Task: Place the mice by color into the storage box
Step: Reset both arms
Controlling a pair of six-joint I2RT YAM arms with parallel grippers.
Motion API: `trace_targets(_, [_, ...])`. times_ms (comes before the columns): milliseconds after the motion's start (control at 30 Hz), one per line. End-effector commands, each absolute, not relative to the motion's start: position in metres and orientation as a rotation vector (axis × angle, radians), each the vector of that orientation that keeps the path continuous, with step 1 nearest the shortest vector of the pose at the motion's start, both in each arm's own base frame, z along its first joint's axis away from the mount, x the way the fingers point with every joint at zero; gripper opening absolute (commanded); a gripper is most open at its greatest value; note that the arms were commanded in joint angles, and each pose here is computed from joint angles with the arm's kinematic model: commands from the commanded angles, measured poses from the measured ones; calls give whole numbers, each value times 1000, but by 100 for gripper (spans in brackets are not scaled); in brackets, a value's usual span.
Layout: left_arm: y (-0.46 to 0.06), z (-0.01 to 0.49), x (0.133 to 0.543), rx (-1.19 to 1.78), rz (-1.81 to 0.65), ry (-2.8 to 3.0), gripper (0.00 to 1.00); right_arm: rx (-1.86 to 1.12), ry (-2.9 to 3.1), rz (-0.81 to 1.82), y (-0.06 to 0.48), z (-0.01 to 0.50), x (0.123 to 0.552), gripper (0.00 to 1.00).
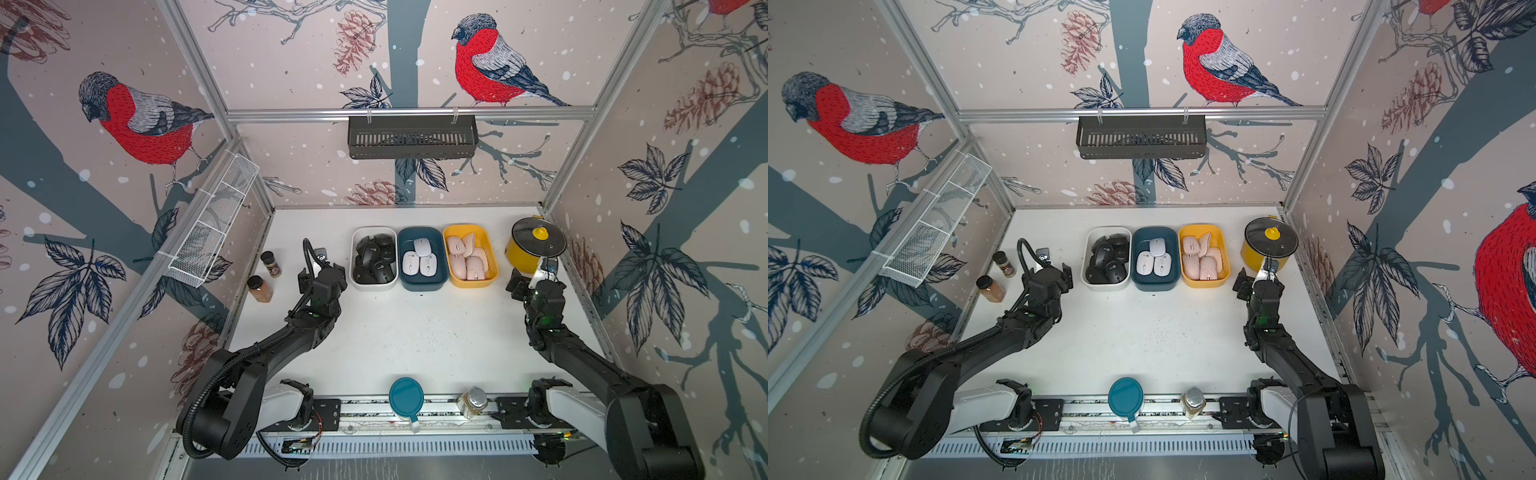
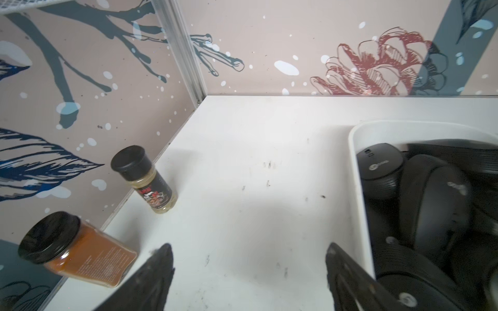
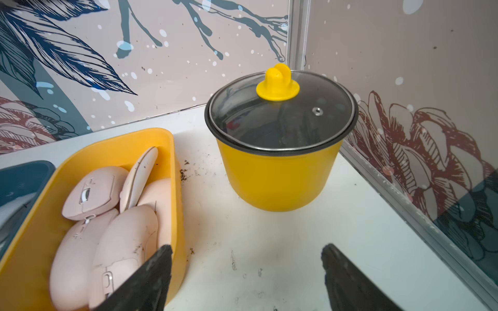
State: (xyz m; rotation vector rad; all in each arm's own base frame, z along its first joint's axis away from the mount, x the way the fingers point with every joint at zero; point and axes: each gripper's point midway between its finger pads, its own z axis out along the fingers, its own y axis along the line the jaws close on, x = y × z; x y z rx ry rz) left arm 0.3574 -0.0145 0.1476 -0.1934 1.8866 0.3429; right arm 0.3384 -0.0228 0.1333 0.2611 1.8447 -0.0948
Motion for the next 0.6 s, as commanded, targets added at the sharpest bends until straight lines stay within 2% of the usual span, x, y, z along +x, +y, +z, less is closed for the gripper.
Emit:
trace_targets(0, [-4, 169, 366, -249, 277, 1758, 88, 228, 1729, -164, -29, 155, 347, 86])
trace_targets(367, [25, 147, 368, -231, 292, 1712, 89, 135, 1649, -101, -18, 151, 353, 87])
trace_targets(567, [23, 134, 371, -189, 185, 1699, 89, 91, 1637, -84, -13, 141, 355, 87])
